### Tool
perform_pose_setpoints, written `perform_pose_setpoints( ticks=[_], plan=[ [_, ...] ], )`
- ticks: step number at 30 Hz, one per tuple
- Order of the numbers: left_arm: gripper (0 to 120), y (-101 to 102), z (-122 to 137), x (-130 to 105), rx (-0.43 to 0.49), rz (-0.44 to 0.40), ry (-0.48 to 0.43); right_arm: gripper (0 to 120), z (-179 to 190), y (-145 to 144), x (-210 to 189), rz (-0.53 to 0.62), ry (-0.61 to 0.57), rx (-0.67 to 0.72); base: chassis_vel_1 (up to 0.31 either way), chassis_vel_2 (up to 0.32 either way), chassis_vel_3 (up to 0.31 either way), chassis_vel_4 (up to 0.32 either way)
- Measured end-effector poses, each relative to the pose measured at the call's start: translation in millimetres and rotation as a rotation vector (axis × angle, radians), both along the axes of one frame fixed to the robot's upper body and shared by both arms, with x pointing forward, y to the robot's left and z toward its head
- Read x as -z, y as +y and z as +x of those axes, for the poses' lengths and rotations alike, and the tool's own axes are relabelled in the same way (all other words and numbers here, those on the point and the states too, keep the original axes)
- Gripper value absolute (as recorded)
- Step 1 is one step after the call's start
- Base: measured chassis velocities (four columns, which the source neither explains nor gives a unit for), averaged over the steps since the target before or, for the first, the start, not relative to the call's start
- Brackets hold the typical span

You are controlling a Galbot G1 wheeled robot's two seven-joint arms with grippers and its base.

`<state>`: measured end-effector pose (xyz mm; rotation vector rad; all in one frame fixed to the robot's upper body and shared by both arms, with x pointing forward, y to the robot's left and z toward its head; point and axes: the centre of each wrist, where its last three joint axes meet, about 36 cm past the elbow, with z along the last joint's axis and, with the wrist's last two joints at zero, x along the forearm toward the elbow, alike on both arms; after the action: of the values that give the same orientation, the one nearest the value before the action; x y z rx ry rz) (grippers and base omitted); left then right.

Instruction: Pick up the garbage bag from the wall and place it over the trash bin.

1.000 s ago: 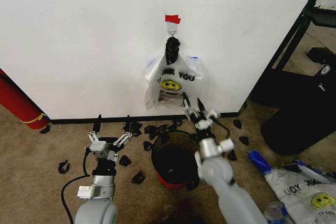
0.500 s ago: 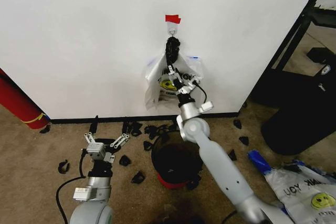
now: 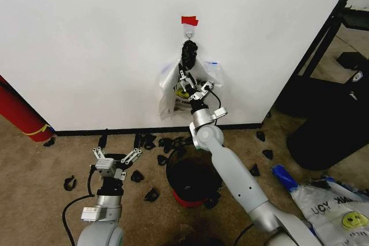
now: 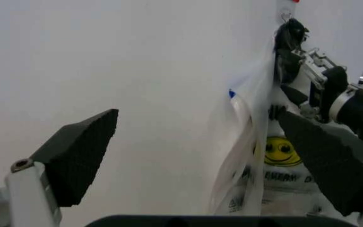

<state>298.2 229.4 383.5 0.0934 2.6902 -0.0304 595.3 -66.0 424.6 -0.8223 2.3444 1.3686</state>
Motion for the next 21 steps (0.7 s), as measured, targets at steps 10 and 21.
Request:
perform_pose_setpoints(
  ticks=[10,21],
  plan=[
    [100,2.4,0.8,1.8,-0.004,0.004,0.001,45,10.6,6.3,-4.6,0.017,-0.015,0.007,0.0,0.0,0.0,0.0],
    [100,8.5,4.0,5.7,-0.003,0.011,0.005,3,3.3,-2.3,-2.1,0.003,-0.023,0.022,0.0,0.0,0.0,0.0]
  ],
)
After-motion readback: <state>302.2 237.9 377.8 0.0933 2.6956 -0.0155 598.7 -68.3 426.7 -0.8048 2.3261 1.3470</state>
